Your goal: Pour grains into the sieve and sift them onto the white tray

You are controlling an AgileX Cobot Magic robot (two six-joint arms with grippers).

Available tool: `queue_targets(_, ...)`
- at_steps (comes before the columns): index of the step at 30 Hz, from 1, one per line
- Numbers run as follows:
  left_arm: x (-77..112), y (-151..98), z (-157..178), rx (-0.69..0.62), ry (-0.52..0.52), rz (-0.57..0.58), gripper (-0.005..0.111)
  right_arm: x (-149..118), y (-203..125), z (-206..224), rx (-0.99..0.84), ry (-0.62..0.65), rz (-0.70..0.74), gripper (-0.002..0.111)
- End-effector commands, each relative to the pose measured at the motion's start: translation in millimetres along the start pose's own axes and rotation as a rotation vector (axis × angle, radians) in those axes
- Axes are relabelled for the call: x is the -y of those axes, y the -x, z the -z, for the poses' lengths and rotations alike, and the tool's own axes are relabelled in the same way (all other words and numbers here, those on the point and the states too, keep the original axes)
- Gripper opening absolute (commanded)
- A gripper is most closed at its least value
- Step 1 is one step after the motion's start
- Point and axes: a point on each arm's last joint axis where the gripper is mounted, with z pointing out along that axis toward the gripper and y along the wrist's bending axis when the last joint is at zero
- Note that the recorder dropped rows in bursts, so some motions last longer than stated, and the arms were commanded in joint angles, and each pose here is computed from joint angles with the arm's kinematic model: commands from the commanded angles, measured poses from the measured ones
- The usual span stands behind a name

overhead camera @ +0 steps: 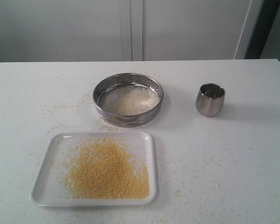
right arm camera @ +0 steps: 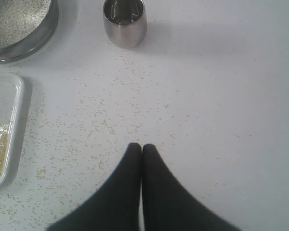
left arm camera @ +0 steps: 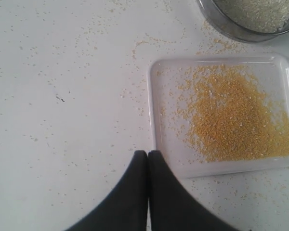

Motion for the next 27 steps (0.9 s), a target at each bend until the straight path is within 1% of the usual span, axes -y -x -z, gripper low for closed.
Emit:
queue_targets(1, 3.3, -17, 14, 0.042, -0.010, -0.006, 0.000, 1, 0, 1, 0.015, -0.001, -0.006, 0.000)
queue_targets(6, 4.1, -30, 19, 0.068, -0.009, -0.012, 0.000, 1, 0, 1, 0.015, -0.001, -0.006, 0.000)
queue_targets(12, 3.3, -46, 17, 0.060, -0.009, -0.010, 0.000, 1, 0, 1, 0.015, -0.001, -0.006, 0.000)
queue_targets(22, 2.3, -50, 14, 0.072, -0.007, -0.013, 0.000, 1, 0, 1, 0.015, -0.001, -0.006, 0.000)
queue_targets(24, 3.3, -52, 18, 0.096, -0.007, -0.027, 0.000, 1, 0, 1, 0.015, -0.001, -0.006, 0.000)
queue_targets(27, 6.8, -64, 35, 0.172, -0.007, -0.051, 0.000, 1, 0, 1, 0.015, -0.001, -0.006, 0.000)
